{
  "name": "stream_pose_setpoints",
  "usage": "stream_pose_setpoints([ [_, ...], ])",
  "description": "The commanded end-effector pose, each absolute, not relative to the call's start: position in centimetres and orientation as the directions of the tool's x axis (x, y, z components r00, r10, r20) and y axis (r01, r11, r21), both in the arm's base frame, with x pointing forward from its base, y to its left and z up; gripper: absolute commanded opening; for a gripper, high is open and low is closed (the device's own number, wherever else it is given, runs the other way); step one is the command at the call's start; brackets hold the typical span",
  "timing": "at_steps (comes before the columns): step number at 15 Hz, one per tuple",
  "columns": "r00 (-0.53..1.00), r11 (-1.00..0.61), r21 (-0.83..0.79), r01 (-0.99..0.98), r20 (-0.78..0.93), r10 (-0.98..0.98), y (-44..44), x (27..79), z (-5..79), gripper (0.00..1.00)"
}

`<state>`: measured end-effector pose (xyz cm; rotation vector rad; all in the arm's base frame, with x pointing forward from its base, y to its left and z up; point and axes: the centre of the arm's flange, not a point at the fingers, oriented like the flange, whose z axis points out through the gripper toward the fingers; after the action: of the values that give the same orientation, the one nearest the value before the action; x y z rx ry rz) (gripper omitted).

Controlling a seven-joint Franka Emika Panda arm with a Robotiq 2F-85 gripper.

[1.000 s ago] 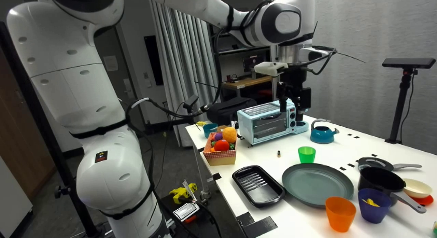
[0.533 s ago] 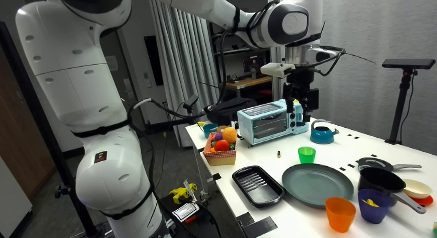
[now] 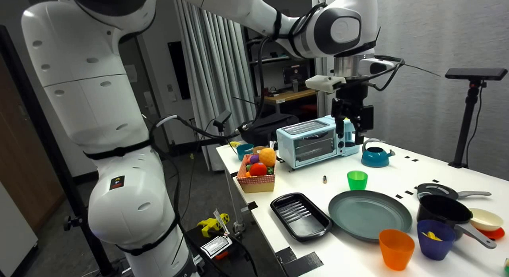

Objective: Pour the contents in the dark blue cup onto the grey plate, put the dark blue cup inside the green cup

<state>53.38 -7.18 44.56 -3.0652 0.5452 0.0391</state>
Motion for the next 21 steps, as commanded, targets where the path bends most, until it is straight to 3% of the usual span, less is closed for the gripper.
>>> stream_pose_setpoints([
  [1,0.93,-0.93,0.009,-0.369,0.011,-0.368,-9.7,56.3,43.2,1.0],
  [9,0.886,-0.886,0.043,-0.462,0.074,-0.458,-13.5,60.1,35.2,1.0],
  [17,0.822,-0.819,0.078,-0.568,0.108,-0.56,-18.3,65.3,32.8,1.0],
  [21,0.817,-0.816,0.067,-0.575,0.109,-0.567,-18.5,63.9,32.4,1.0],
])
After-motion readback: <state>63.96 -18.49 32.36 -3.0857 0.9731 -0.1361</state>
